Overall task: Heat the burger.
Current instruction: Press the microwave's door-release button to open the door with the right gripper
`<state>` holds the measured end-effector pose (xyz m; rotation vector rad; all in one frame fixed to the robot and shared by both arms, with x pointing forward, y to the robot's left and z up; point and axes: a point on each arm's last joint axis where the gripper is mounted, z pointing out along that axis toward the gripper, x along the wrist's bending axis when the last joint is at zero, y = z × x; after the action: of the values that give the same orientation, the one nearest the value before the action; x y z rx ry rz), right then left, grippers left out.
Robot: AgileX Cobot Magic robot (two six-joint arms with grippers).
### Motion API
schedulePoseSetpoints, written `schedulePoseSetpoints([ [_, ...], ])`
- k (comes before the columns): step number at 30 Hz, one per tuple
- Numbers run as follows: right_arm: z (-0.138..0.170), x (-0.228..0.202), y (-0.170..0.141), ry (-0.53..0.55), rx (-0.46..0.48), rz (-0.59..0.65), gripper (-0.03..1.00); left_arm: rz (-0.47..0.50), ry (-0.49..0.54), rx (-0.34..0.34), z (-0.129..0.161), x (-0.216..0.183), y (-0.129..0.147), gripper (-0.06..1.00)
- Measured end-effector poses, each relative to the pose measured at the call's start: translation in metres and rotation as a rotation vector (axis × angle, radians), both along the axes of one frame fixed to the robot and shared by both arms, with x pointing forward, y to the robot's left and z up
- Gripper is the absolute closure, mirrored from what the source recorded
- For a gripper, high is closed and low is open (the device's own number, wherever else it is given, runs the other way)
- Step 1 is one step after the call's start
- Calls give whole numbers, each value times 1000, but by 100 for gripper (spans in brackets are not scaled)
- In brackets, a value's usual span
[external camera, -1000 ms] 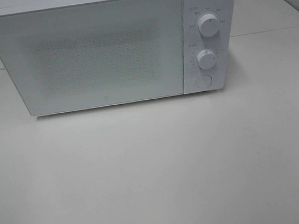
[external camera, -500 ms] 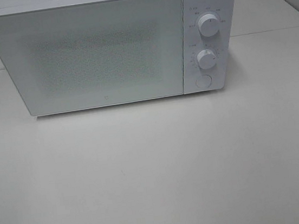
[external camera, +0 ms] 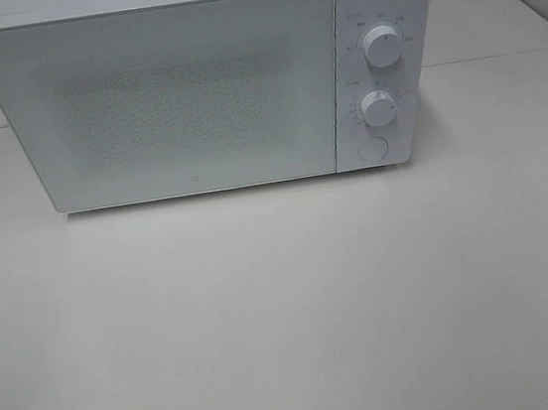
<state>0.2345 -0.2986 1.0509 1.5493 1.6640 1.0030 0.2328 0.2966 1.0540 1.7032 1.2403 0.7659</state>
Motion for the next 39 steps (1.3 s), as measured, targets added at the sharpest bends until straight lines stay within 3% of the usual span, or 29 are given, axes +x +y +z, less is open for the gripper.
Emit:
schedulePoseSetpoints([
  [12,-5,45,5,287,-33,0,33,0,0,0,0,0,0,94],
  [28,-16,77,8,501,-63,-2,33,0,0,0,0,0,0,94],
  [34,-15,88,10,507,-64,-2,33,0,0,0,0,0,0,94],
  [39,-12,105,12,425,-54,-2,33,0,0,0,0,0,0,94],
])
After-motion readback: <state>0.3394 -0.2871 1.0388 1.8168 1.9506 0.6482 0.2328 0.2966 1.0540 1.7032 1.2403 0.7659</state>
